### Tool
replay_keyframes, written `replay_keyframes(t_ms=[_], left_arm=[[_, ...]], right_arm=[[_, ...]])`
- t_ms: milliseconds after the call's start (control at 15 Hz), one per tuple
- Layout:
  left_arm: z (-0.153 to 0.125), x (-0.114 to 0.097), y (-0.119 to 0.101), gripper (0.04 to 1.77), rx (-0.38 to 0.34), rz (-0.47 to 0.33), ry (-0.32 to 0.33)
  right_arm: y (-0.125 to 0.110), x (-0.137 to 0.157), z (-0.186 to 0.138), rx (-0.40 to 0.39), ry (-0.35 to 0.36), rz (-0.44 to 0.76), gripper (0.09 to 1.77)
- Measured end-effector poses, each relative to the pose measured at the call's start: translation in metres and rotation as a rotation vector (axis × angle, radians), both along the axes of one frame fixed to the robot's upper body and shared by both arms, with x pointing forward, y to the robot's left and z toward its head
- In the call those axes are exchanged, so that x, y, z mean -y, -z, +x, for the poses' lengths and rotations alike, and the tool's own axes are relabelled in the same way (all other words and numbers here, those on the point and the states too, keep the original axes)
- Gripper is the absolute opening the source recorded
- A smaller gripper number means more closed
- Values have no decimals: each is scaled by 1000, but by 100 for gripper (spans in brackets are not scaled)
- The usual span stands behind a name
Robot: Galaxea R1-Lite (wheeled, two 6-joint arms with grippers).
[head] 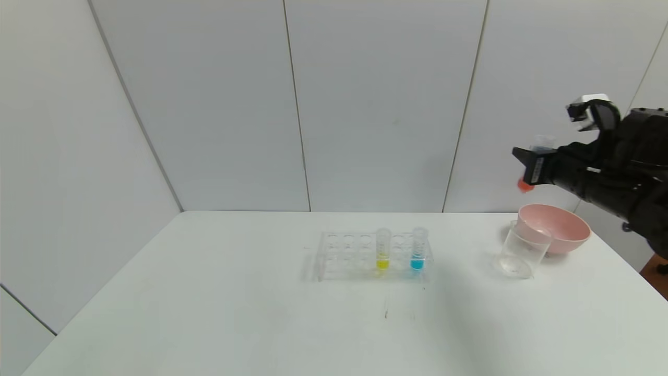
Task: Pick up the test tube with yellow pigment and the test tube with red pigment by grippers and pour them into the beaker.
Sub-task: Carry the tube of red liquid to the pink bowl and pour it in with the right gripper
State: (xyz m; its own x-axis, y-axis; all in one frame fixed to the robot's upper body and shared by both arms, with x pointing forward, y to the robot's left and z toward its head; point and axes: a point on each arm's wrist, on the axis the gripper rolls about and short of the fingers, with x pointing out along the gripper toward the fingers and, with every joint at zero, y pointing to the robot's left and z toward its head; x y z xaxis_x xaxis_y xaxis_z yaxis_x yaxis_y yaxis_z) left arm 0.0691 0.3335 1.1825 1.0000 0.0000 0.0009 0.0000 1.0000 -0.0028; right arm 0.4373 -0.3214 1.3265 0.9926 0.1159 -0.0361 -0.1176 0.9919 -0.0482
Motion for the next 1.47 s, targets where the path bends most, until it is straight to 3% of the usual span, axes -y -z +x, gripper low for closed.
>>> replay_keyframes(t_ms=[133,267,467,867,1133,1467], left_arm=[[0,0,0,176,0,0,0],[0,0,0,176,0,0,0],[0,0,0,176,0,0,0],[0,0,0,176,0,0,0],[0,0,0,176,0,0,0],[0,0,0,176,0,0,0]], right_arm=[[4,48,-13,-15,-22,-48,58],[8,88,-26,-6,-90,-149,58],[15,121,-34,18,-134,-357,58],[40,131,-21,48,-161,-727,58],[48,127,-6,110,-169,-919,58],[62,114,9,122,-173,-1143,58]])
